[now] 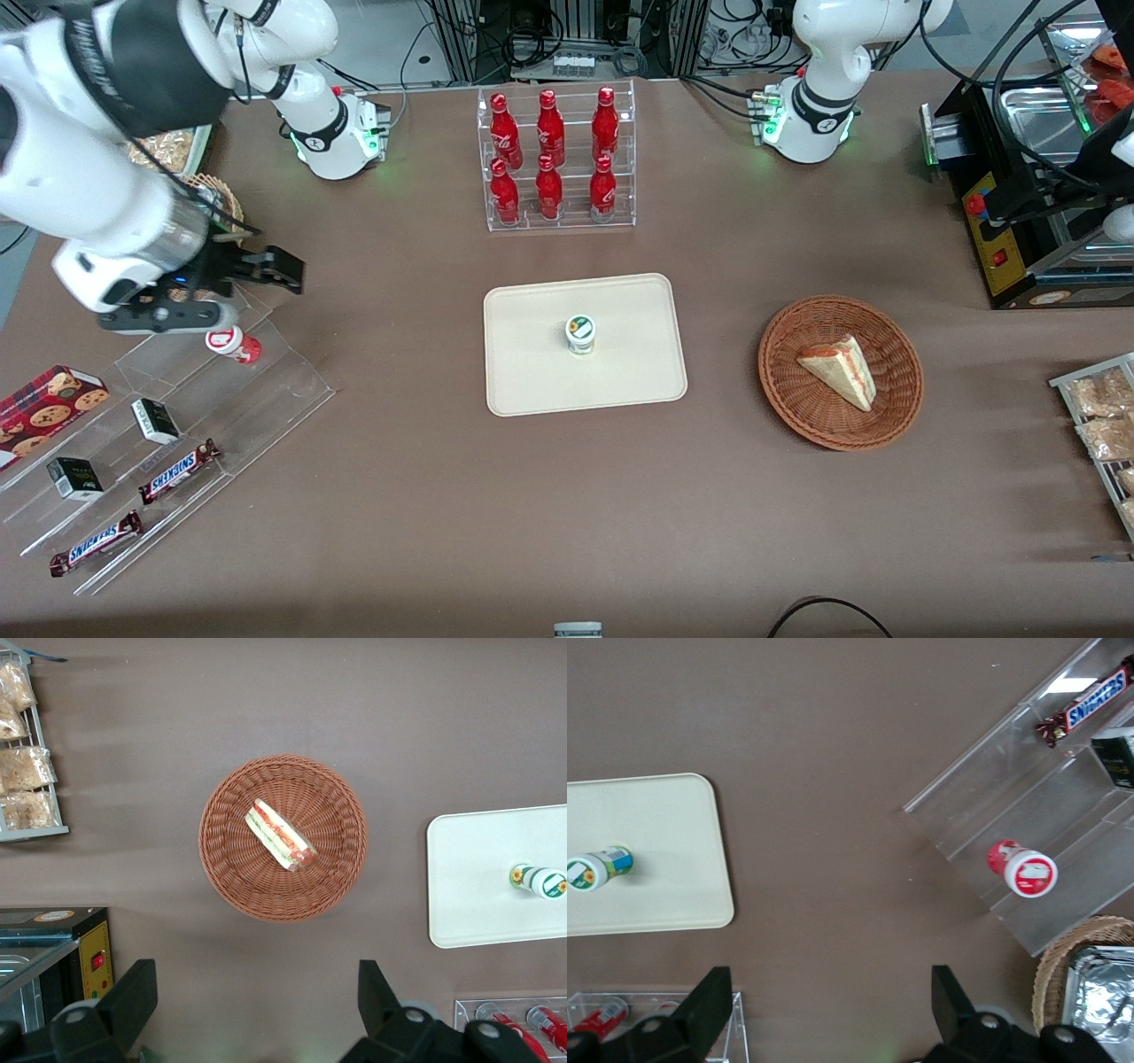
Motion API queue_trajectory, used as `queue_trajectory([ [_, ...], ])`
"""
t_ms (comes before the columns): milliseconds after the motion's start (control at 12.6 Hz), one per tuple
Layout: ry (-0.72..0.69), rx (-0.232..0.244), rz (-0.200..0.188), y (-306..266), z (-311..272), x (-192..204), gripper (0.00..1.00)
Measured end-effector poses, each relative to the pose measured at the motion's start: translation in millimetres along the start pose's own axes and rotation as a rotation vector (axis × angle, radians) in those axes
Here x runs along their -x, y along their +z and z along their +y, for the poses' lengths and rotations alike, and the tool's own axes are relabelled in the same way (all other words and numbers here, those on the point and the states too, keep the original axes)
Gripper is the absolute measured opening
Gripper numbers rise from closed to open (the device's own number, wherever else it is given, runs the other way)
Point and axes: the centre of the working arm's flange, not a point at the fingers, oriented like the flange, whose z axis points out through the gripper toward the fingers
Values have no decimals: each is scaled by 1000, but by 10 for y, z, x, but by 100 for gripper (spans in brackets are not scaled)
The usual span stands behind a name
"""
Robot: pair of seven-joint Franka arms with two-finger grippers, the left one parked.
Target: Place green gum on tray
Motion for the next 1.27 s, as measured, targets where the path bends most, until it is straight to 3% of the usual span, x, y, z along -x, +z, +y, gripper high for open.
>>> queue_trajectory([
  [717,49,6,21,-457,964,364,100],
  [1274,82,-5,5,-399,1376,365,100],
])
